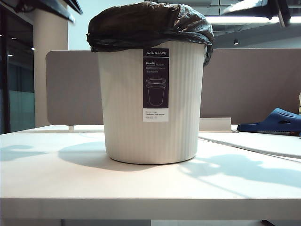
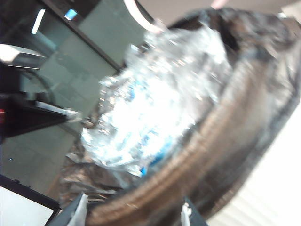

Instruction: Open the ring lid of the trash can, pull out the black garbage bag inside, and place it on the table.

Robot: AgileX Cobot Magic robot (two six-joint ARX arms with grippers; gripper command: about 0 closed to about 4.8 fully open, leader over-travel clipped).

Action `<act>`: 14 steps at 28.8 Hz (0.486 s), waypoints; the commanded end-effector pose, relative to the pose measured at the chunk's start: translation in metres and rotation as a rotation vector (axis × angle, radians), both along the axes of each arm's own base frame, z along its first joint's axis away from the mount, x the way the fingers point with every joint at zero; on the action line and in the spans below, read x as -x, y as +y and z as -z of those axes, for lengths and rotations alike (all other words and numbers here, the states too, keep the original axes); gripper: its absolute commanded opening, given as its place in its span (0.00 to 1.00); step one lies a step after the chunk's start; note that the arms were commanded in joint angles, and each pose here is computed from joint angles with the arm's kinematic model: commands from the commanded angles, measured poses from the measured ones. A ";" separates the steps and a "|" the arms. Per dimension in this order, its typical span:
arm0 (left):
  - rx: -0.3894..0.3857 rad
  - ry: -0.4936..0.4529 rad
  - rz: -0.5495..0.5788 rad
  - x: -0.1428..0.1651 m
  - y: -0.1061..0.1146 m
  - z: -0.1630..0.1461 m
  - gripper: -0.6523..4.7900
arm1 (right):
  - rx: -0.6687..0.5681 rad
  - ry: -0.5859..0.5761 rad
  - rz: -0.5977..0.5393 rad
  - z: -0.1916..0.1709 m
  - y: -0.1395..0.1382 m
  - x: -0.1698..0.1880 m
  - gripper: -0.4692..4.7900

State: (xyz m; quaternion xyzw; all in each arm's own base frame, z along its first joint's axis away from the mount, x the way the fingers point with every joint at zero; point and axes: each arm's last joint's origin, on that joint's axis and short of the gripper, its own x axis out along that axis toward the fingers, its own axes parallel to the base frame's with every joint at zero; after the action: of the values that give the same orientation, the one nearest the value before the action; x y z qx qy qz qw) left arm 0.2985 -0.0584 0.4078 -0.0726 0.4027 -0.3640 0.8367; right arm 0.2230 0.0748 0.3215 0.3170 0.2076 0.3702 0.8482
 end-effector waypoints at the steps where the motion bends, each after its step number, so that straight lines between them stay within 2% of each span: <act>1: 0.015 -0.028 0.019 0.012 0.001 -0.010 0.35 | 0.003 -0.001 0.001 -0.001 0.000 0.001 0.58; 7: 0.024 -0.111 0.019 0.049 0.006 -0.025 0.35 | 0.004 0.005 0.001 -0.001 0.000 0.001 0.58; 14: 0.043 -0.237 -0.015 0.101 0.014 -0.026 0.35 | 0.007 0.017 0.001 0.000 -0.001 0.002 0.58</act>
State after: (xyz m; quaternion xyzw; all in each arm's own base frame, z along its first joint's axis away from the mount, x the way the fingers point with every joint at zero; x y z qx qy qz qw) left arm 0.2054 -0.0460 0.4332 -0.0483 0.3103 -0.3798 0.8701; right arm 0.2222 0.0745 0.3186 0.3195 0.2229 0.3637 0.8461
